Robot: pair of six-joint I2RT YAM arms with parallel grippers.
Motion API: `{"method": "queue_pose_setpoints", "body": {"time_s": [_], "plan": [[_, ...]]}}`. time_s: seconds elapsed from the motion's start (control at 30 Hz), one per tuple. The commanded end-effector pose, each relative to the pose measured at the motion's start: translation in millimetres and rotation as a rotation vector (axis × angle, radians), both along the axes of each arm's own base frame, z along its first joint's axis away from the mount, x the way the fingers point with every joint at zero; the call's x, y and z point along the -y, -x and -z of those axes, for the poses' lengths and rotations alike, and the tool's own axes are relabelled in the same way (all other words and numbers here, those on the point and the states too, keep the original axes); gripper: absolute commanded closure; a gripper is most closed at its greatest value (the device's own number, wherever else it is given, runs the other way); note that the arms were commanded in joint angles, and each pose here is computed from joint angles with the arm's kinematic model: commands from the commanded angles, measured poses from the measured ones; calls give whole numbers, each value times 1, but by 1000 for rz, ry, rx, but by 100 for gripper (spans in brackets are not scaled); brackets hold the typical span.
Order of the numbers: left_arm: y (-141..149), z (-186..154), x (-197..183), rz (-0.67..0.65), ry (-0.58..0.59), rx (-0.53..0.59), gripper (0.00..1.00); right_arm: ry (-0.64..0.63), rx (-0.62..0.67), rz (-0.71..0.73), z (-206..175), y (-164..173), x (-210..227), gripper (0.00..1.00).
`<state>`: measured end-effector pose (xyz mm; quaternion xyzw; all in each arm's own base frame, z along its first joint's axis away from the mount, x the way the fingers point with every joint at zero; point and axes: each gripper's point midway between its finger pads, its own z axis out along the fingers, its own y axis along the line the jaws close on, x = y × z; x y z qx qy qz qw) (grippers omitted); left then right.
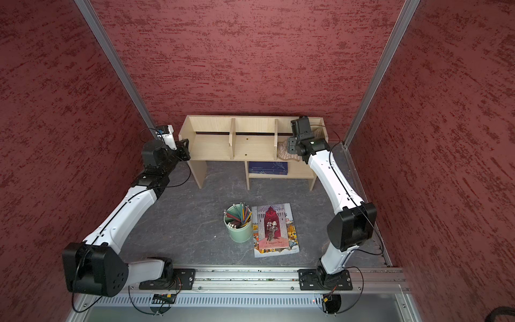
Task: Wipe the bookshelf clean with a cloth
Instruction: Wipe the dust from the shelf.
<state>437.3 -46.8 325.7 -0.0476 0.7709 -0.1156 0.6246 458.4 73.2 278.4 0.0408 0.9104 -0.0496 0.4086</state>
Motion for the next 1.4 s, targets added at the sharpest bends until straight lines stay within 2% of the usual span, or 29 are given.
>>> {"method": "queue_pose_setpoints", "body": {"time_s": [0.0,0.03,0.1,0.13,0.2,0.4,0.6,0.7,0.8,0.93,1.07,1.13,1.37], "plan": [[9,6,38,152,109,-41,100,-60,37,-16,-5,16,-3,25],[9,6,38,152,109,-41,100,-61,27,-17,2,19,-4,27],[9,6,38,153,111,-40,100,-37,22,4,6,20,2,36],[9,6,38,153,112,-42,100,-24,24,13,5,18,4,55],[8,8,39,159,119,-46,100,2,23,18,2,13,7,73],[8,6,38,165,136,-47,100,-19,64,15,-21,-20,-4,99],[7,8,40,172,139,-53,100,-209,150,-45,-30,-42,-38,100],[8,8,40,168,135,-52,100,-235,146,-68,-23,-41,-51,100],[8,7,40,168,135,-51,100,-206,107,-69,-11,-30,-54,100],[8,8,40,165,133,-52,100,-123,82,-14,-1,-5,-31,100],[9,5,40,164,128,-45,100,29,58,89,-10,18,7,100],[10,3,39,160,126,-39,100,66,54,114,-16,23,18,100],[13,-2,39,161,110,-24,100,36,9,113,-7,8,12,100]]}}
